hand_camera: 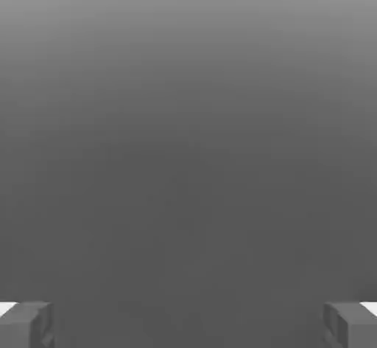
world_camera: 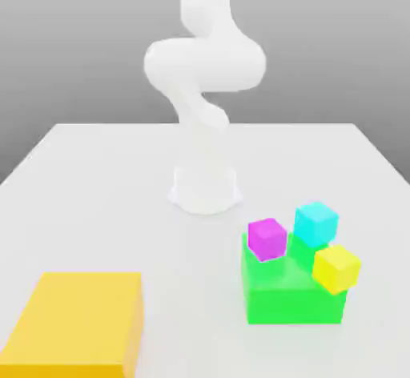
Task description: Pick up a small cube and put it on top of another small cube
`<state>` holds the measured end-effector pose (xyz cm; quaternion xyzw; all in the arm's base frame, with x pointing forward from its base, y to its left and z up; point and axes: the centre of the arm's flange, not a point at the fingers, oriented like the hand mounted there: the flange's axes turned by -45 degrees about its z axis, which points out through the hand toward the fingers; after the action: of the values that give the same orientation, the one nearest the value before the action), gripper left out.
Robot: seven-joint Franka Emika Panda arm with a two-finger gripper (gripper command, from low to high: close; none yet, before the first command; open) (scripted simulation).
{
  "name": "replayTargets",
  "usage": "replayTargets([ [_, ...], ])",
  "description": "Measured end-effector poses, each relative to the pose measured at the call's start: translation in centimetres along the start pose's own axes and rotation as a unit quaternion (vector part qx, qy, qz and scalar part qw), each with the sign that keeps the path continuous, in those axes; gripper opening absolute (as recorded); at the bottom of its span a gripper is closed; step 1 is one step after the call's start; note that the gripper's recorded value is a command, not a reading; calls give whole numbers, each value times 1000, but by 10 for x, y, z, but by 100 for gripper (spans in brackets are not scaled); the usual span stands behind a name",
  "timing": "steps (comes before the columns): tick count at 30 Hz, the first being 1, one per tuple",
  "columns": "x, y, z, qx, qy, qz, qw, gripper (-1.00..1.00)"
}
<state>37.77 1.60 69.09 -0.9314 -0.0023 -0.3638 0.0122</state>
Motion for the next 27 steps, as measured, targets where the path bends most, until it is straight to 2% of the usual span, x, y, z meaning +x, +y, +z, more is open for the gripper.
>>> replayTargets([
  [7,10,-55,107,28,-80,-17,996,0],
  [14,-10,-122,211,45,-157,-39,986,0],
  [27,-131,-257,385,50,-295,-92,950,0],
])
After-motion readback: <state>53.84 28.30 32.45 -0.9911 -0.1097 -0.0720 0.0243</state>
